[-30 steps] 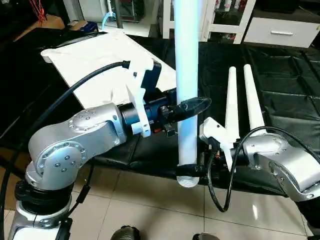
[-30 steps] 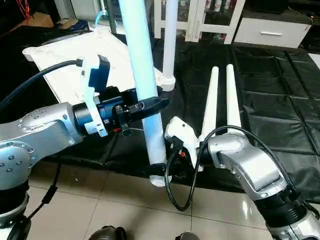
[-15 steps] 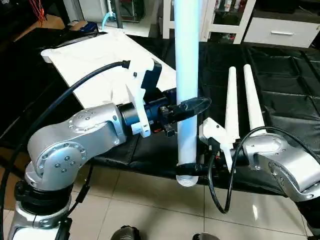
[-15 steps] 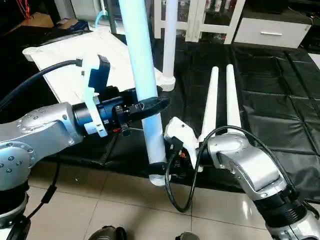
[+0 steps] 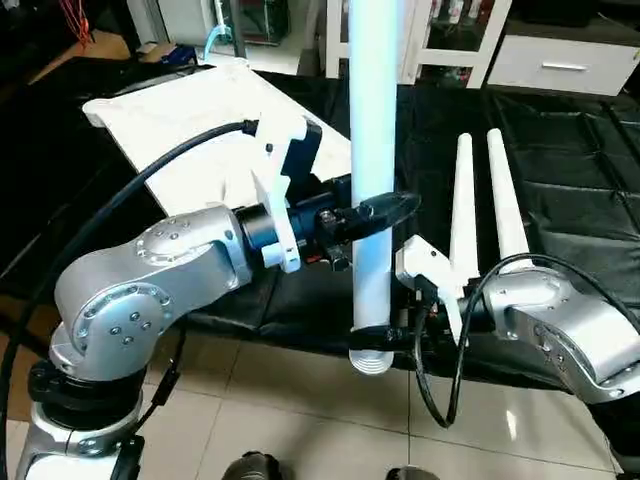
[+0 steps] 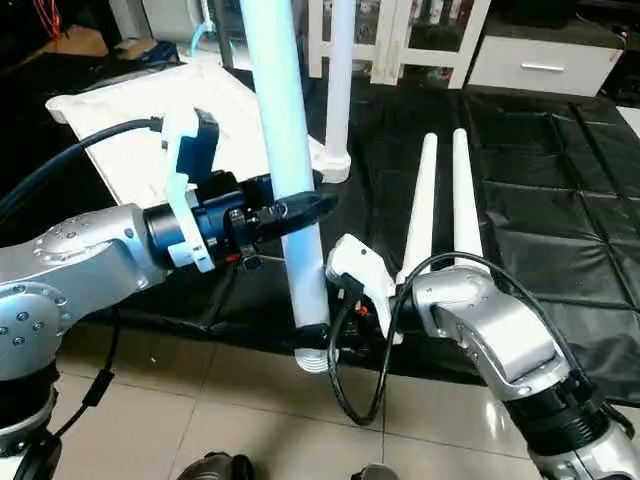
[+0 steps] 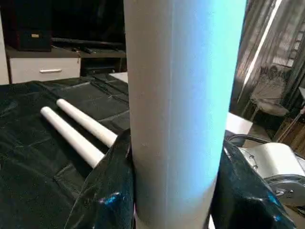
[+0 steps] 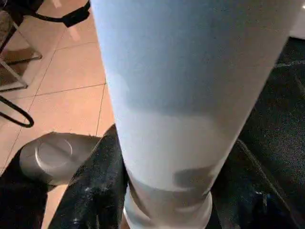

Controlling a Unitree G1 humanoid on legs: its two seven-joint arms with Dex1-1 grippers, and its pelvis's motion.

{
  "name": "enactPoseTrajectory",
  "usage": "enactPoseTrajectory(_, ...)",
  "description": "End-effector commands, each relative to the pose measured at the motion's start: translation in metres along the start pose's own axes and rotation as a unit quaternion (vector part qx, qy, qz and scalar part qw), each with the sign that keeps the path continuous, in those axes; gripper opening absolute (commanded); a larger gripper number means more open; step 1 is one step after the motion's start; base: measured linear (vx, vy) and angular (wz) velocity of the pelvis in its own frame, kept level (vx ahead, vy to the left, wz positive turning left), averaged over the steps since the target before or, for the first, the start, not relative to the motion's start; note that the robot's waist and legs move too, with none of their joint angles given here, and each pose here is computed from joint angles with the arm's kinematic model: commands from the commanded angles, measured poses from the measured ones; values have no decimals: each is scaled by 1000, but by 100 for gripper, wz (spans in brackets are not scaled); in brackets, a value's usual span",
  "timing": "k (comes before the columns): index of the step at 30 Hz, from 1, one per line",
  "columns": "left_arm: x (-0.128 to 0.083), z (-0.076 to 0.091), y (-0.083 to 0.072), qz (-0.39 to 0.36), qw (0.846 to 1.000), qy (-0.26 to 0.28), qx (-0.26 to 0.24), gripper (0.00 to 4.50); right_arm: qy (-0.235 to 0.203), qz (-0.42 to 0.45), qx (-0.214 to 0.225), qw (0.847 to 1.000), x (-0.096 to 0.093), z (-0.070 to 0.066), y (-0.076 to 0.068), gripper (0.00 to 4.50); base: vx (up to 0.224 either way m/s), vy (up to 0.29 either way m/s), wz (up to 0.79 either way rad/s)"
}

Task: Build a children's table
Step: Pick table leg

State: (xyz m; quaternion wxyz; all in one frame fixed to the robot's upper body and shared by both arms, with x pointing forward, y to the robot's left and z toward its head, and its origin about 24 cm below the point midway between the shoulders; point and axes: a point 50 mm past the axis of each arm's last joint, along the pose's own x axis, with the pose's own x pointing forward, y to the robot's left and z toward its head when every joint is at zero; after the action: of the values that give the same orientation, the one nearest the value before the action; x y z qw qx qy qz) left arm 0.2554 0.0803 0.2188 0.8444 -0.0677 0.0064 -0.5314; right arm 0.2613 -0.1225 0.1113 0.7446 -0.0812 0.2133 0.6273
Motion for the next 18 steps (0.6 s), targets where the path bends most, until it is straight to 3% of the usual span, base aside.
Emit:
enactPoseTrajectory(1, -12, 9, 15, 53, 998, -14, 18, 242, -15, -13, -7, 1000, -6, 6, -4, 191, 0, 0, 0)
enactPoseTrajectory(5, -17, 16, 18, 54, 998, -29, 26, 242, -21, -27, -8, 999, -7, 7, -7, 191, 0, 0, 0)
enactPoseTrajectory(12, -42, 40, 20, 41, 994, -89, 53, 242, -89, -148, 1, 985, -12, 16, -35, 191, 0, 0, 0)
enactPoseTrajectory(16, -43, 41, 15, 19, 994, -96, 47, 242, -113, -166, 8, 980, -13, 20, -38, 191, 0, 0, 0)
enactPoseTrajectory(18, -39, 34, 10, -3, 996, -77, 41, 242, -125, -165, 7, 978, -12, 22, -37, 191, 0, 0, 0)
